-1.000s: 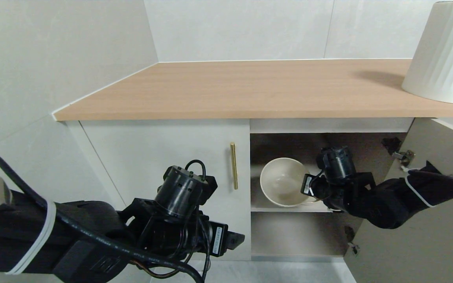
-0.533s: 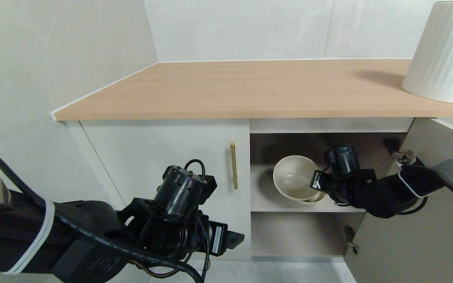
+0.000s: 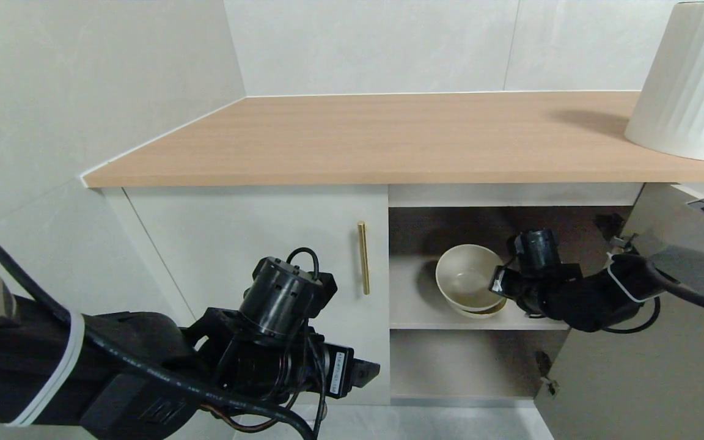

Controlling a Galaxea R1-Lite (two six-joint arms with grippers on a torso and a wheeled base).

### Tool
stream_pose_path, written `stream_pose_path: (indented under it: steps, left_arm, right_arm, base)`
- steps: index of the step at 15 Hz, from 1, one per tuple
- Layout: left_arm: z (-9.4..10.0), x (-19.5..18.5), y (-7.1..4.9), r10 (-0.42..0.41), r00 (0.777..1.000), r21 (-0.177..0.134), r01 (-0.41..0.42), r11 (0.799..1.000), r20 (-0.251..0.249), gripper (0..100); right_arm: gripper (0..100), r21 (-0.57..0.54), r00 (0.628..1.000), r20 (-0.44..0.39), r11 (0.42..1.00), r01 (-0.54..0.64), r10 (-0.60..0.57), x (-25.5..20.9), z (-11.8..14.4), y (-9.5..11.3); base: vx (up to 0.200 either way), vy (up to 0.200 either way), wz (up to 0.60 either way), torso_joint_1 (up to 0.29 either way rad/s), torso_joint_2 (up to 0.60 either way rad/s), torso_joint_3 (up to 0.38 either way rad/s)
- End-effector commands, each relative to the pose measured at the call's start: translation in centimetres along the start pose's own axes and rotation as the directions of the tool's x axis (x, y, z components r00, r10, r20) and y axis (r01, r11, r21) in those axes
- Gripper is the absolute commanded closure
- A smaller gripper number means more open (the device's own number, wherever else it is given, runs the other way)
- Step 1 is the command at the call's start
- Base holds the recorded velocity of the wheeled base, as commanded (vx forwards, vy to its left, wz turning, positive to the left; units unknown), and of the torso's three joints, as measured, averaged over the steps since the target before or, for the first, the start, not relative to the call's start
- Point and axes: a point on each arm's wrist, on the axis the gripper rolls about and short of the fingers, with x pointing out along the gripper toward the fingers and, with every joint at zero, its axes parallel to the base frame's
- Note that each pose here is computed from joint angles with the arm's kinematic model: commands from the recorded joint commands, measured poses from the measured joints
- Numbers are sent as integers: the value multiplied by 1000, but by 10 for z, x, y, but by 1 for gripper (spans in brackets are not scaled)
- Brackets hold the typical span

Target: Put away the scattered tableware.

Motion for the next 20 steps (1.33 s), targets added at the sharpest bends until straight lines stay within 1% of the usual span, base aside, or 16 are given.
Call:
stream_pose_path:
  steps: [1, 3, 6, 8, 13, 14, 20]
  left_arm:
    - [0, 0, 0, 0, 1000, 0, 0, 1000, 0, 0]
    - [0, -1, 0, 0, 1000, 0, 0, 1000, 2, 0]
    - [0, -1, 0, 3, 1000, 0, -3, 1000, 5, 0]
    - [0, 1, 0, 22, 1000, 0, -22, 1000, 7, 0]
    - [0, 1, 0, 24, 1000, 0, -24, 1000, 10, 0]
    - [1, 1, 0, 24, 1000, 0, -24, 1000, 11, 0]
    - [1, 1, 0, 23, 1000, -2, -23, 1000, 13, 0]
  right_arm:
    - [100, 1, 1000, 2, 1000, 23, -23, 7, -1, -4]
    - [100, 3, 999, 4, 999, 43, -43, 12, -1, -8]
    - [100, 6, 999, 8, 999, 43, -43, 12, 0, -8]
    - [100, 4, 999, 4, 999, 46, -46, 14, -1, -8]
    - [100, 1, 999, 0, 999, 47, -47, 14, -3, -8]
    - [0, 1, 999, 0, 999, 47, -47, 14, -3, -8]
    - [0, -4, 999, -3, 999, 41, -41, 11, -3, -7]
  base:
    - [0, 0, 0, 0, 0, 0]
    - [0, 0, 0, 0, 0, 0]
    - [0, 0, 0, 0, 0, 0]
    - [0, 0, 0, 0, 0, 0]
    - [0, 0, 0, 0, 0, 0]
    - [0, 0, 0, 0, 0, 0]
    - [0, 0, 0, 0, 0, 0]
